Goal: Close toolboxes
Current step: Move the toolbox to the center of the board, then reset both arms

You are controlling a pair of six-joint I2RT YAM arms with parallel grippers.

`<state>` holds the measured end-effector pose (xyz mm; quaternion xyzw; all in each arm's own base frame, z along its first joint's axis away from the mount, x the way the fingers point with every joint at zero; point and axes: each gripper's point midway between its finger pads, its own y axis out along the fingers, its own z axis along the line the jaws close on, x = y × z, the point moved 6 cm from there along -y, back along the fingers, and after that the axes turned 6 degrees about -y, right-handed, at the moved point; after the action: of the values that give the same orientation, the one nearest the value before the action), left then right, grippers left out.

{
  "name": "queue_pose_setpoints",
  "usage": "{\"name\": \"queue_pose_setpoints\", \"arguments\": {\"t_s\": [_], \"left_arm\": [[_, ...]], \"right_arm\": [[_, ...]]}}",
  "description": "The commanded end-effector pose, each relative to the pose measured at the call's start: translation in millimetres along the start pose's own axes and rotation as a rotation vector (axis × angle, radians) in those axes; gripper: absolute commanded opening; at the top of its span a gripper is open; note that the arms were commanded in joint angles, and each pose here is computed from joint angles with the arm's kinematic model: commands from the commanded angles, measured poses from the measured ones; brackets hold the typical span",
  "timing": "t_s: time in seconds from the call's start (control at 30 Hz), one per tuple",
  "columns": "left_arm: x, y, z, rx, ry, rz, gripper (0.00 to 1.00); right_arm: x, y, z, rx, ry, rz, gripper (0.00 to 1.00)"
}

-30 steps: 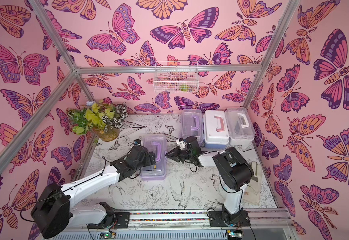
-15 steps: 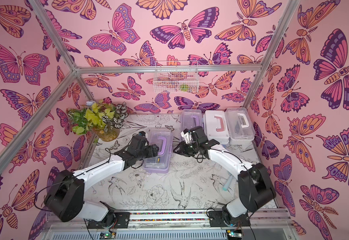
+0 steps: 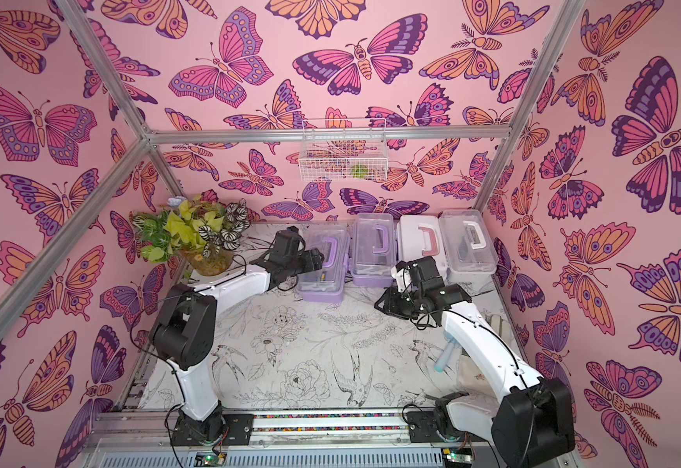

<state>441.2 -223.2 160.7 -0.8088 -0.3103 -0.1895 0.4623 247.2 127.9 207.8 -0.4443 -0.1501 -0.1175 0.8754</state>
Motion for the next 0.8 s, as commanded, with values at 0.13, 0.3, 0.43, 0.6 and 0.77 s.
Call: {"name": "queue_pose_setpoints", "arguments": {"t_s": [0.13, 0.3, 0.43, 0.6, 0.77], "left_arm": [[-31.3, 55.2, 13.4, 0.078, -0.077, 0.14, 0.79], [-33.6, 69.6, -4.8, 0.023, -0.032, 0.161, 0.85], [-31.9, 54.9, -14.0, 0.022, 0.035, 0.134, 0.99], [5.4, 7.8, -14.1, 0.058, 0.104, 0.005, 0.99], [57.6, -85.0, -17.1, 0.114, 0.268, -0.223, 0.99]], "right_arm": [[-10.2, -9.2, -6.1, -0.014, 0.0, 0.009, 0.35], [-9.2, -9.1, -15.1, -0.053, -0.015, -0.007, 0.36], [-3.5, -9.9, -28.5, -0.112, -0.017, -0.049, 0.39], [5.6, -16.3, -47.3, -0.232, -0.042, -0.091, 0.65], [18.9, -32.6, -71.8, -0.435, -0.111, -0.274, 0.99]]}}
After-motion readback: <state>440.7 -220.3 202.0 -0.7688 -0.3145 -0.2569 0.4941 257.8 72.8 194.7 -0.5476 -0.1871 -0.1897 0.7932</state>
